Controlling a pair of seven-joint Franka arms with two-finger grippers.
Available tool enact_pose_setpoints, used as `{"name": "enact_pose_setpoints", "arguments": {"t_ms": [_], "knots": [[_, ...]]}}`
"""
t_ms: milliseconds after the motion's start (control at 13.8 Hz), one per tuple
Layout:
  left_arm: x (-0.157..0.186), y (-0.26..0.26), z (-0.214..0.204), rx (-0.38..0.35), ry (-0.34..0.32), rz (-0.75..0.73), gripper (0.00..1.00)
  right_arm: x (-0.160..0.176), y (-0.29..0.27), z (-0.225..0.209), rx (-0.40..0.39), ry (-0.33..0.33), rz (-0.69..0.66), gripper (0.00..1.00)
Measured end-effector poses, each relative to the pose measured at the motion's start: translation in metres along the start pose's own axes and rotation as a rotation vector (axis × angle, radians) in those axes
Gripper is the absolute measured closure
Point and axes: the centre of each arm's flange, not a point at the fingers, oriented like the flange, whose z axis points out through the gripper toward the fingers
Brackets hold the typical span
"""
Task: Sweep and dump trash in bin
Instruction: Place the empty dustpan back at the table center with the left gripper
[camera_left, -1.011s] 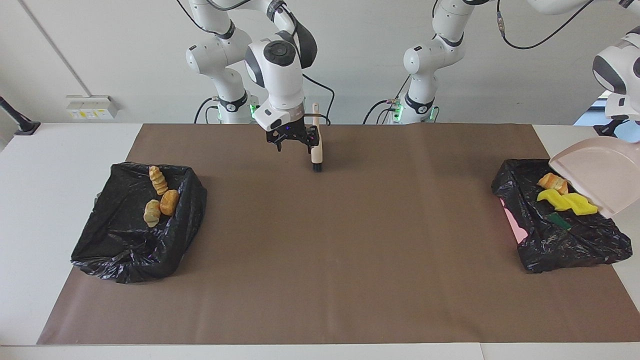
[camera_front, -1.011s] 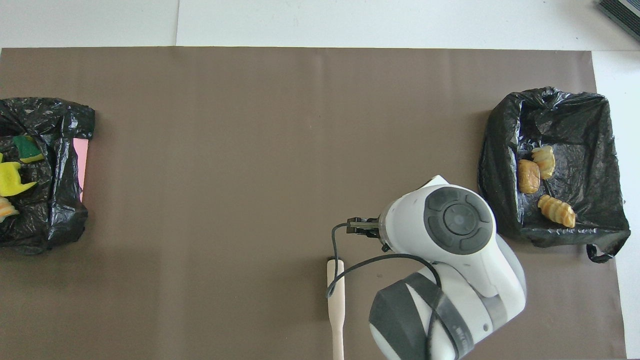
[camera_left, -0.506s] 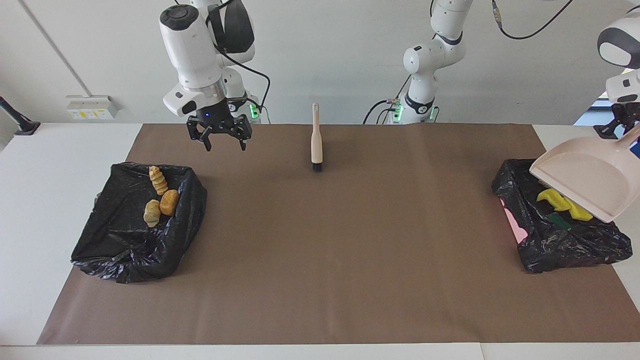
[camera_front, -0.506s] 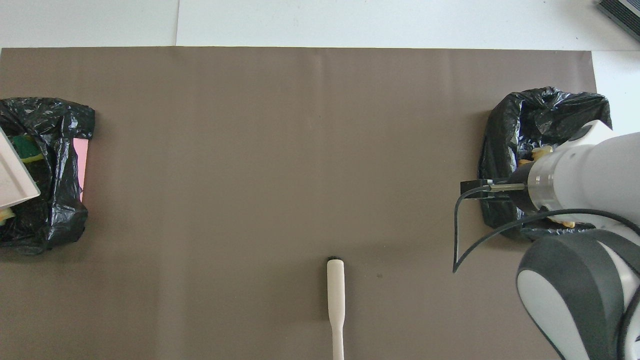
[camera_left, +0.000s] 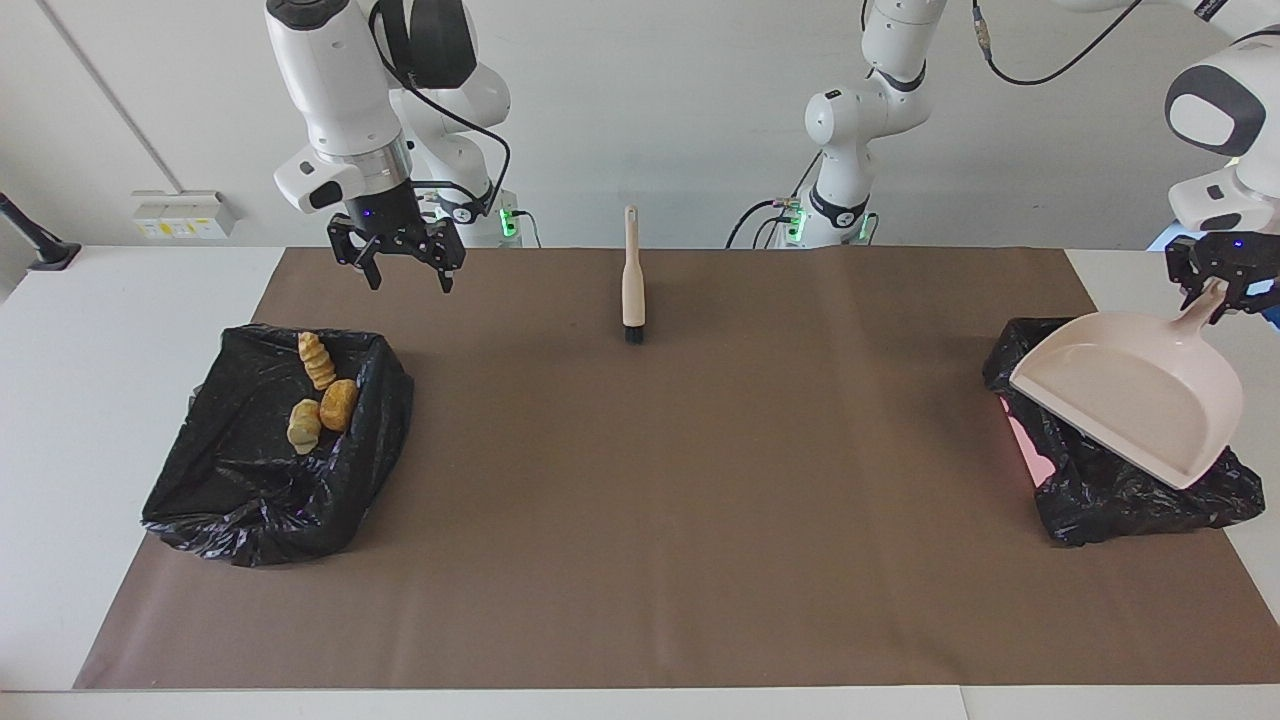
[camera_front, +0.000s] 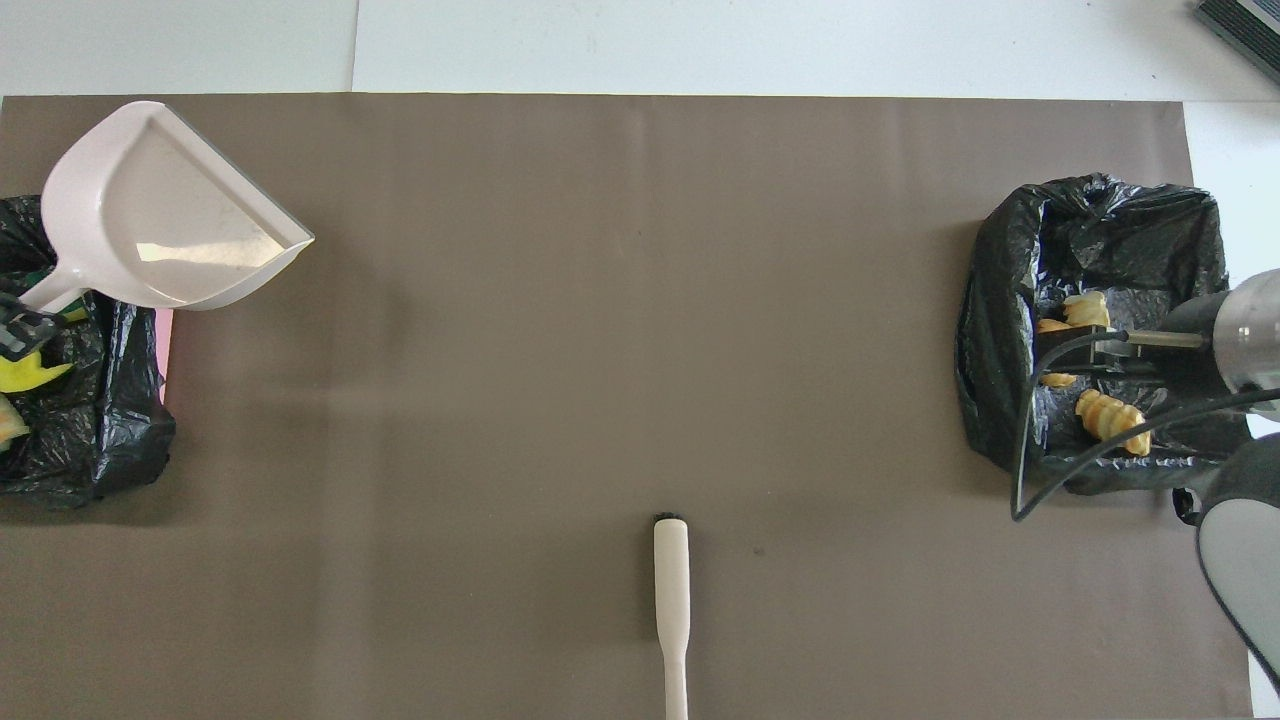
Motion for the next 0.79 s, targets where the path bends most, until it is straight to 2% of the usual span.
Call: {"name": "enact_pose_setpoints", "arguments": {"t_ms": [361, 578, 795], "knots": [[0.107, 0.094, 0.027, -0.061, 0.012, -0.203, 0.69, 0.007, 0.040, -0.026, -0.007, -0.014, 0.012, 0.00], [0.159, 0.160, 0.032, -0.062, 0.022, -0.312, 0.69, 0.024, 0.035, -0.051, -0.014, -0.038, 0.011, 0.00], [0.198, 0.225, 0.029, -0.078, 0.052, -0.396, 0.69, 0.034, 0.022, -0.043, -0.018, -0.047, 0.042, 0.00]]}}
